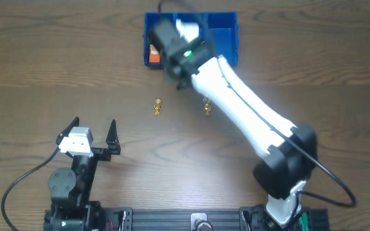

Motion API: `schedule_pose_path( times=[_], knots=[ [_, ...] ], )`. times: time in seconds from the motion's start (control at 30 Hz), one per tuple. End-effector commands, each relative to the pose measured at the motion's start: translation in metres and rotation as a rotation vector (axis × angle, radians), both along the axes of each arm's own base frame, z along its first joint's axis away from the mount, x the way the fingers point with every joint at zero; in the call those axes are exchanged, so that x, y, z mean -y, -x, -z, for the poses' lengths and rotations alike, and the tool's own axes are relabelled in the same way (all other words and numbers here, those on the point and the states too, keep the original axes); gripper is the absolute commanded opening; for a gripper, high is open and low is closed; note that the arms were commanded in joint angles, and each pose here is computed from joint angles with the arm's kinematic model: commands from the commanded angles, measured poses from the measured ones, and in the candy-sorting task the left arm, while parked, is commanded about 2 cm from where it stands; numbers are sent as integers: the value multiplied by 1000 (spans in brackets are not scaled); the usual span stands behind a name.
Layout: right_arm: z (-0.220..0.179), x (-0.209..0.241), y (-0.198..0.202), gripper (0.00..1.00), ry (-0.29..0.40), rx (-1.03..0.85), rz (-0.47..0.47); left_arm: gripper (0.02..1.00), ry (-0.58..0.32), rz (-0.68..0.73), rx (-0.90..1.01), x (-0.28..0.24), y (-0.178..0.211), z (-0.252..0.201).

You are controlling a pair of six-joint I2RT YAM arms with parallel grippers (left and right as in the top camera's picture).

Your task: Sort Candies Into Trays

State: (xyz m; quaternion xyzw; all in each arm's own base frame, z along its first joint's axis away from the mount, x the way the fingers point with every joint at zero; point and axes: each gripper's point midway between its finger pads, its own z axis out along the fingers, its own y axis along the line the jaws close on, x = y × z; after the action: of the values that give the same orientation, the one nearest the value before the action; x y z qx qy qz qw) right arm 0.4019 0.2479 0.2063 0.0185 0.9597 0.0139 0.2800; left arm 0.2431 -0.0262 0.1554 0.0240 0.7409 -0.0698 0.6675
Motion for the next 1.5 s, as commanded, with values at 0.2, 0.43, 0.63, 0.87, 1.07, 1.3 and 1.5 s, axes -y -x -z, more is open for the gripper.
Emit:
schedule_pose_path(
  times=[0.2, 0.43, 0.63, 0.87, 1.07, 1.3, 1.5],
  knots=[
    [-8, 28, -93, 257, 71, 200, -6, 998, -14, 18, -45, 2, 1, 16],
    [50, 14, -110, 257, 31, 113, -41, 998, -14, 18, -45, 2, 1, 16],
    [83, 18, -114, 257, 36, 54, -30, 998, -13, 18, -45, 2, 1, 16],
    [90, 27, -118, 259, 31, 42, 4, 998, -14, 18, -45, 2, 1, 16],
    [90, 27, -118, 356, 32, 42, 3, 998, -13, 18, -45, 2, 1, 16],
    [88, 27, -119, 1000, 39, 47, 0, 998, -13, 18, -45, 2, 1, 16],
    [6, 28, -108, 1000, 22, 112, 0, 998, -13, 18, -45, 2, 1, 16]
  ],
)
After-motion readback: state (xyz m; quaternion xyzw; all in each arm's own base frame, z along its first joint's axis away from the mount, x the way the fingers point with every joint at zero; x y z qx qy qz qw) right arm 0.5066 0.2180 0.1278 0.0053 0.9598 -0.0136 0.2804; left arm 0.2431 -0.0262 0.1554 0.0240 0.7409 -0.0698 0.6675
